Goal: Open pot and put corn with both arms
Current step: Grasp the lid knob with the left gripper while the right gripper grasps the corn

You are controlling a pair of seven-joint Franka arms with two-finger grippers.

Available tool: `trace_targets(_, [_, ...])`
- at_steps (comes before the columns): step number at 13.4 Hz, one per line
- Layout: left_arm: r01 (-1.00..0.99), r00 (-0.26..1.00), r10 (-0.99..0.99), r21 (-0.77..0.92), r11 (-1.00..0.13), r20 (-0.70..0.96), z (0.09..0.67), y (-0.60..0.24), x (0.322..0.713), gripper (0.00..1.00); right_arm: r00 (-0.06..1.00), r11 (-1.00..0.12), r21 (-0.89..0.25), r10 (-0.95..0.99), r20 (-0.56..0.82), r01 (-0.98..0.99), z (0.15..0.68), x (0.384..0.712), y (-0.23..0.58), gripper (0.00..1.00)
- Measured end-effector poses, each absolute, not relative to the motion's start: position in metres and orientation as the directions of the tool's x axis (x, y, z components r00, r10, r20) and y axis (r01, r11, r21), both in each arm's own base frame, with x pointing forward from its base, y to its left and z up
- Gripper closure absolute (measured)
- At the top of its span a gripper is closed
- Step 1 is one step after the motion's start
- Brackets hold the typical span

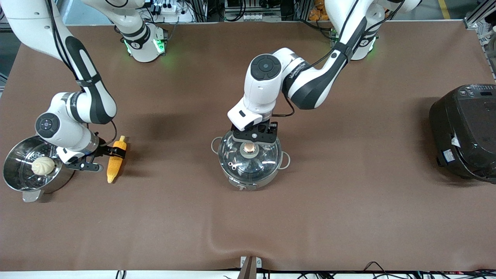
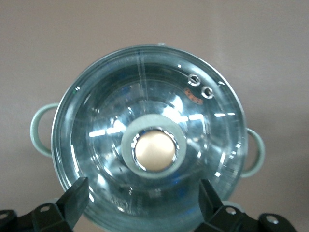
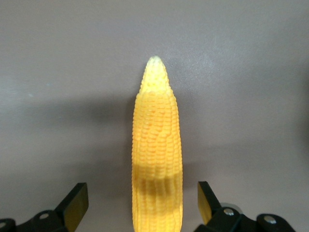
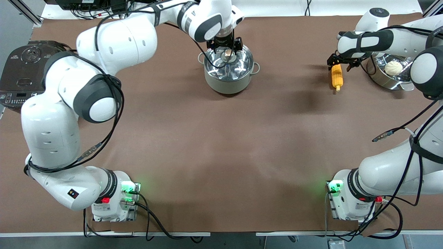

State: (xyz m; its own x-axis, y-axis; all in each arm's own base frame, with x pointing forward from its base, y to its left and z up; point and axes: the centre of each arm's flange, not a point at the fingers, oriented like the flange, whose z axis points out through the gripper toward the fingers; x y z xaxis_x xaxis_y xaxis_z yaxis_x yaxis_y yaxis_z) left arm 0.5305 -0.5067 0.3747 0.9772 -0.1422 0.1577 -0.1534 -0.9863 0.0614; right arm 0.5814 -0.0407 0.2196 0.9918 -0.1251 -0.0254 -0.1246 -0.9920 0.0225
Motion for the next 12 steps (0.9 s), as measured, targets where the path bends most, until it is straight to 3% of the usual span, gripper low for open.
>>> trace_targets(5, [-0.164,0.97,-0.147,0.071,-0.984,0.194,0.355,-0.51,0.54,0.0,0.988,-0.988,0.021,-0.154,-0.018,-0.154,0.183,0.58,-0.054,0.04])
trace_targets(10, [-0.17,0.967,-0.149,0.086,-0.982,0.206,0.345,-0.515,0.541,0.0,0.992,-0.991,0.017,-0.13,0.002,-0.13,0.184,0.586,-0.051,0.56])
trace_targets(12, [-0.164,0.968,-0.144,0.087,-0.983,0.204,0.343,-0.517,0.54,0.0,0.995,-0.996,0.017,-0.091,0.035,-0.091,0.2,0.594,-0.051,0.59])
